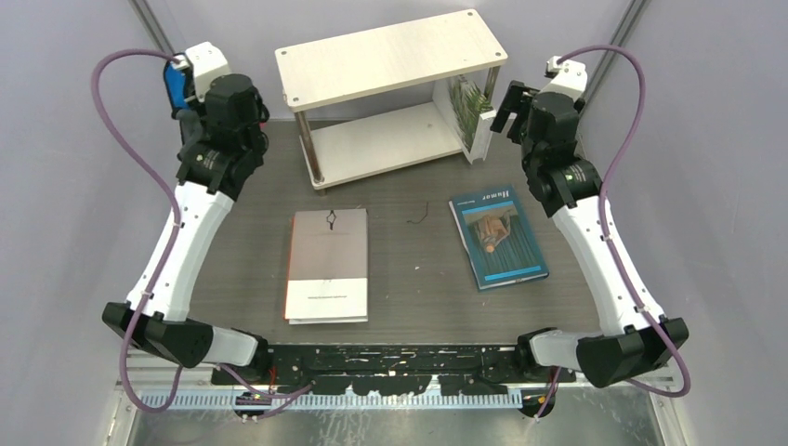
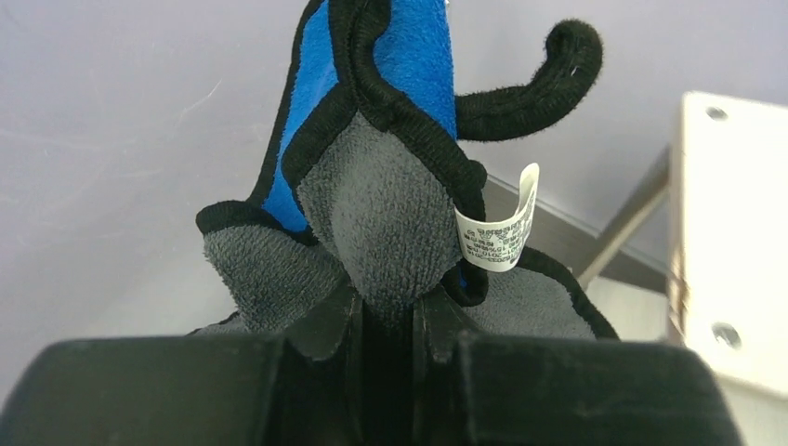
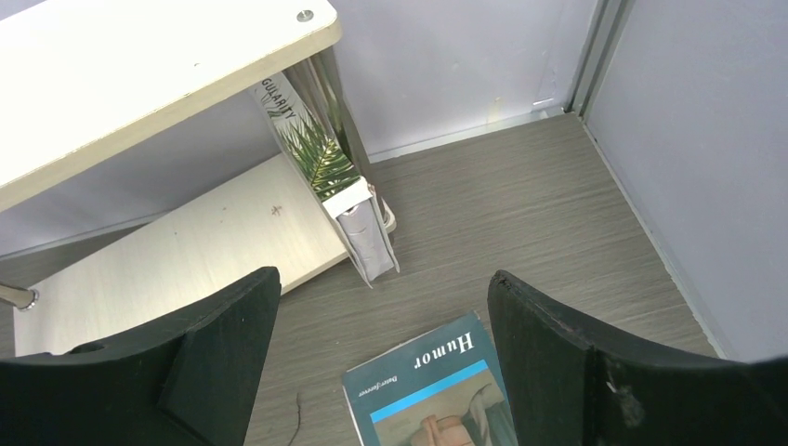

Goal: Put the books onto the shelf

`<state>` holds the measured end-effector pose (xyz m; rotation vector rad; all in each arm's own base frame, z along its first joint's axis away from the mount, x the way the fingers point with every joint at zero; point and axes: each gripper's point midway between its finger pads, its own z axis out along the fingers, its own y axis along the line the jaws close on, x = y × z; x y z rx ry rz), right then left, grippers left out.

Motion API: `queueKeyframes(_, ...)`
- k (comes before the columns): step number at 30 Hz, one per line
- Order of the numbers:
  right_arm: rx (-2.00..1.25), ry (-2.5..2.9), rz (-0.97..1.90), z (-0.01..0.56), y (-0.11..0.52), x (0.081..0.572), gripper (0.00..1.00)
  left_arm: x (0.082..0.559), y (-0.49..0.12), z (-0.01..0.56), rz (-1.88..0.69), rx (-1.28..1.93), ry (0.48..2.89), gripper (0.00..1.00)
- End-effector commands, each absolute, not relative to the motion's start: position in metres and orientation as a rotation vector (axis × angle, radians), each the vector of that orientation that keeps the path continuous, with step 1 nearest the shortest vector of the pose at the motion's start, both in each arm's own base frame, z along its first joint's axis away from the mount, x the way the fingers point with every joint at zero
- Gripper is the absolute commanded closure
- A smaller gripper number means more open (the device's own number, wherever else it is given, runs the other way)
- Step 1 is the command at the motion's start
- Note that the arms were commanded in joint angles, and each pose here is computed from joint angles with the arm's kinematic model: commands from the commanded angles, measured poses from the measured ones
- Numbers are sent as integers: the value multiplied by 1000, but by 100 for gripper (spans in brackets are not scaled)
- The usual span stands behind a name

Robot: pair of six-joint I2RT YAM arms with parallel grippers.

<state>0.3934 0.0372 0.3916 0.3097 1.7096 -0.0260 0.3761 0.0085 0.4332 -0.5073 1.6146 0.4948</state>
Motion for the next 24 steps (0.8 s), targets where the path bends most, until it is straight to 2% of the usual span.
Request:
queueKeyframes(1, 313, 1636, 25, 415, 47, 410, 13, 400, 29, 418, 365, -658, 1599, 100)
queueKeyframes(13, 396, 1736, -146, 357, 28, 432, 13, 493, 62, 293, 274, -883, 1723, 100)
queueKeyframes(24, 421, 1818, -143, 311, 24, 418, 13, 590, 78, 272, 220, -909, 1639, 100)
